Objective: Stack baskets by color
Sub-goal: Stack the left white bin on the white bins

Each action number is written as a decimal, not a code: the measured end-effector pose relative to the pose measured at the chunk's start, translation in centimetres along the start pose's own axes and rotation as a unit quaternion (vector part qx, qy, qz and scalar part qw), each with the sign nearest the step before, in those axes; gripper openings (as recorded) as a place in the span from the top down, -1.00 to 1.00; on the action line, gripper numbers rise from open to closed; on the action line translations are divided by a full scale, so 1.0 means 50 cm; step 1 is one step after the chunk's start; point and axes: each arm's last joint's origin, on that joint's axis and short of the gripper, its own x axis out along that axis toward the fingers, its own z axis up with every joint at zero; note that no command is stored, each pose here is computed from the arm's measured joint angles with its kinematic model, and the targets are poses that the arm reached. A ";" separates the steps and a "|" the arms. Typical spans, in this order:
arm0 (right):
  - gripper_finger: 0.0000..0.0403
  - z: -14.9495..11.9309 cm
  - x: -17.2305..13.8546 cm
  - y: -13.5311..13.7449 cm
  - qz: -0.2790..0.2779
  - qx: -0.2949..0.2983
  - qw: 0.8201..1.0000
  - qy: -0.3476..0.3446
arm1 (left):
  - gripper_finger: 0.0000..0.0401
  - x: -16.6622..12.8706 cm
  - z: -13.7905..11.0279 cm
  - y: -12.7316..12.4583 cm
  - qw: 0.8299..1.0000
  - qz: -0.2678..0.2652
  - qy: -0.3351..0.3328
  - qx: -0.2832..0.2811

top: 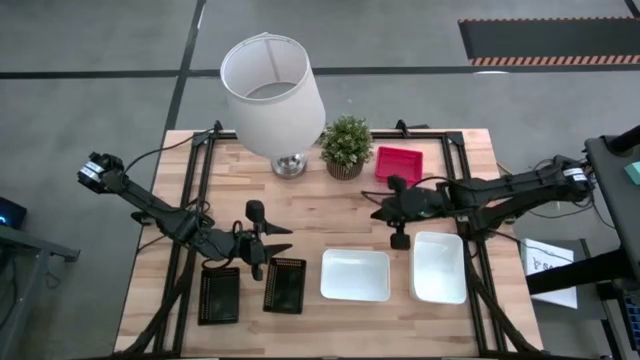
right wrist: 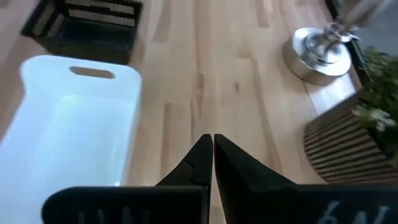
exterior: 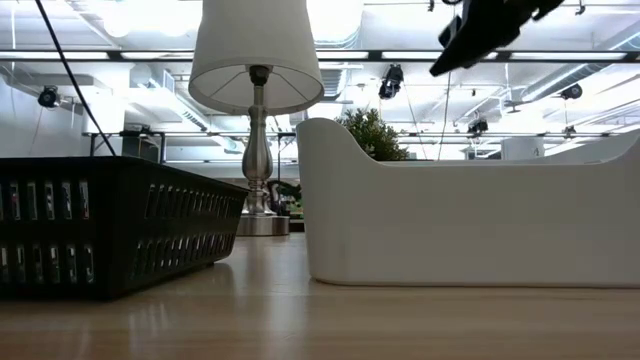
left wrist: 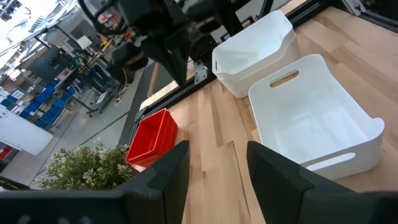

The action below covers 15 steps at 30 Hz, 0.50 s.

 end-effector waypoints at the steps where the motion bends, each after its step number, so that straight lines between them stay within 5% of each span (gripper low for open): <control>1: 0.96 0.007 0.001 0.005 0.004 -0.003 1.000 0.004 | 0.28 0.000 0.000 0.000 1.000 0.000 0.000 0.000; 15: 0.88 0.089 0.061 0.045 0.031 -0.035 0.993 0.110 | 0.28 0.000 0.000 0.000 1.000 0.002 0.001 0.000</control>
